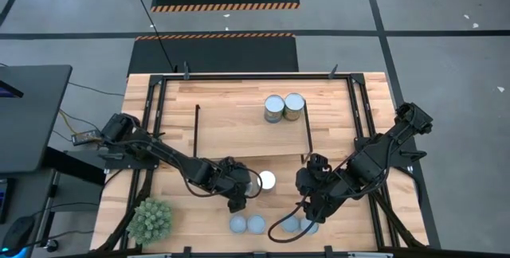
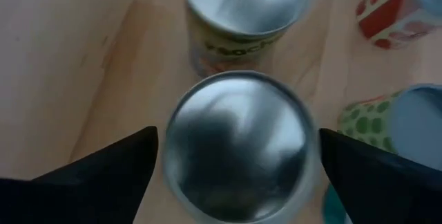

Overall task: Pick and place cans onto a shelf
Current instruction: Put the canned carrots on the shelf

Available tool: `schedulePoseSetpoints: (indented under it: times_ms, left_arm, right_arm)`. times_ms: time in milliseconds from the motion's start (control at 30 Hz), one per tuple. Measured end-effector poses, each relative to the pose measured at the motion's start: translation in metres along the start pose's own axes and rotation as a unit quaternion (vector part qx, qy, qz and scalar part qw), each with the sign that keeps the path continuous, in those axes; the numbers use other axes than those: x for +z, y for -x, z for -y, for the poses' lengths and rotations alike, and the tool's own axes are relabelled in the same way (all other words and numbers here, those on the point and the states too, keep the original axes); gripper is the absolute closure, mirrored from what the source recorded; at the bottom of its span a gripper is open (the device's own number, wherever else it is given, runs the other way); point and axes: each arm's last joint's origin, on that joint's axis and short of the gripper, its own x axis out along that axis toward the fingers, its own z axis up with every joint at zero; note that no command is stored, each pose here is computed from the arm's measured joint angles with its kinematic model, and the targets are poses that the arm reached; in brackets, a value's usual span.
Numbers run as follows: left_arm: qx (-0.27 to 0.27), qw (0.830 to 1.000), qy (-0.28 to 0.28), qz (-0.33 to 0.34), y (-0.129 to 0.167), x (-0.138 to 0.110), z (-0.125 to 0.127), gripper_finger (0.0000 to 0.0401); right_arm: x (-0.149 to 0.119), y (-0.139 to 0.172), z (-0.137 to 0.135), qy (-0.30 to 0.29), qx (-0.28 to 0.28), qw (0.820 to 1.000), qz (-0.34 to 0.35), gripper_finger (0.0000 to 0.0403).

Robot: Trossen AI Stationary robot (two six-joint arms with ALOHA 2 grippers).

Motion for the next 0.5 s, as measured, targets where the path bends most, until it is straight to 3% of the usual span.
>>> schedulePoseSetpoints:
  times_ms: [267,500]
  left_arm:
    - [-0.008,1.0,-0.002,-0.01,-0.0095,-0.0035,0.0031,0.0003]
    - [-0.012,1.0,-0.002,-0.008,-0.0095,-0.0029,0.0037,0.0049]
  right_arm:
    - [0.0012,0.0,0.0003,0.001,0.003,1.0,0.002,0.0025]
    - [0.0016,0.0001,-0.0001,0.004,0.005,1.0,0.003,0.0025]
